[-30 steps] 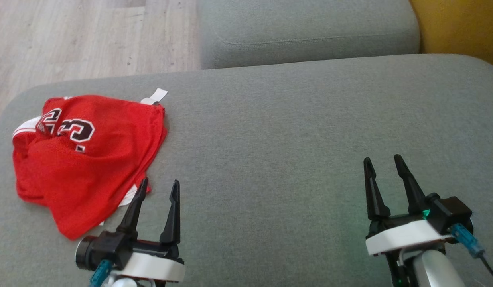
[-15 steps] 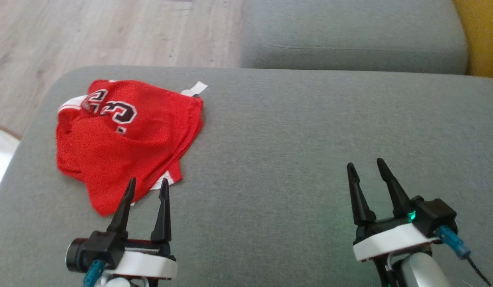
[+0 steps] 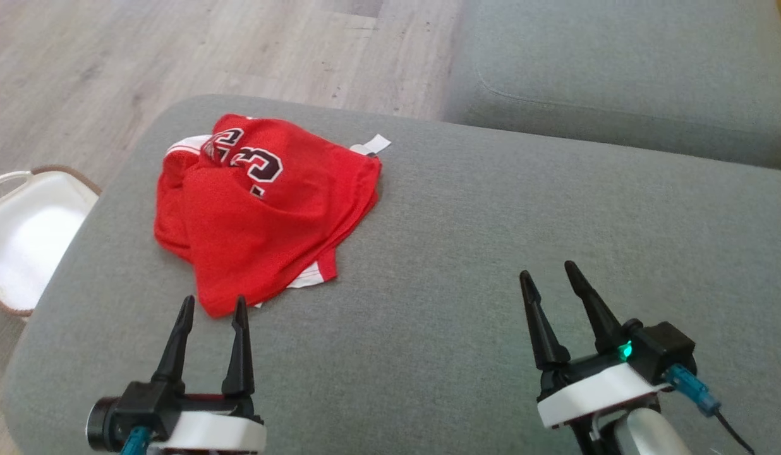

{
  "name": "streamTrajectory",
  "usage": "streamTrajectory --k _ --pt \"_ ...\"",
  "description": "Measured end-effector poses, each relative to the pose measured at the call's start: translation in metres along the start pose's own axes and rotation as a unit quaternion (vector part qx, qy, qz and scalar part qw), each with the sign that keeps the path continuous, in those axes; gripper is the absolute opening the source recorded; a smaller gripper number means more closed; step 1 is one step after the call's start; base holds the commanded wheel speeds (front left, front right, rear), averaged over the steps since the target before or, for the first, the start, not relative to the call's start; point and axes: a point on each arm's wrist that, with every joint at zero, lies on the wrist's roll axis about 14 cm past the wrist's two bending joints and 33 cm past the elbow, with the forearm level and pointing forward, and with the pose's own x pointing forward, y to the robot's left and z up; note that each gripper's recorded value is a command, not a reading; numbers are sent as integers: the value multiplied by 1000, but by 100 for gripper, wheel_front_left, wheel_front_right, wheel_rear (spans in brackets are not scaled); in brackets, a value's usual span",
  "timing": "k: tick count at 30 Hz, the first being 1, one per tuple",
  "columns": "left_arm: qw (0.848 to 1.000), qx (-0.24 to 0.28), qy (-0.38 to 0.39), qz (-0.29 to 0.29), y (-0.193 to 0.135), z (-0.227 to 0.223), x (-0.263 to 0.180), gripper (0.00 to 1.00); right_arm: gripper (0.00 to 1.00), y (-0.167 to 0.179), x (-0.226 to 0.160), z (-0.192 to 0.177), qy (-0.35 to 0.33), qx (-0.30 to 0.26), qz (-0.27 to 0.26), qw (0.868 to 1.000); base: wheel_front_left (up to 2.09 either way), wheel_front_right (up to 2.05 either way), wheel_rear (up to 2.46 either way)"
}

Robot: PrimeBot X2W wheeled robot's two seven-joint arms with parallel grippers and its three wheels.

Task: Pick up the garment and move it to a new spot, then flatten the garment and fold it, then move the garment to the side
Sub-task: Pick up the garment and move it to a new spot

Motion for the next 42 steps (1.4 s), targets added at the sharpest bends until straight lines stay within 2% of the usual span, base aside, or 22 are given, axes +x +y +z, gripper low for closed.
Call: streamTrajectory --k 10,21,25,31,34,39,42 --pt "1000 3 -8 11 7 5 -5 100 100 11 3 0 0 2 16 1000 0 0 0" --pt "1000 14 1 16 12 2 4 100 100 0 2 -9 11 12 1 1000 0 0 0" --pt "999 50 -7 -3 17 11 31 100 100 -13 5 -17 19 15 -12 1000 0 0 0" --pt "990 136 -4 -44 29 42 110 100 100 -40 21 -19 15 9 -36 999 0 0 0" --pt "982 172 39 -65 24 38 149 100 100 -56 28 -22 14 9 -52 999 0 0 0" --pt "960 200 171 -90 28 -11 183 100 100 -79 31 -33 22 16 -77 997 0 0 0" --pt "936 207 269 -92 36 -53 189 100 100 -98 27 -38 27 13 -101 994 0 0 0"
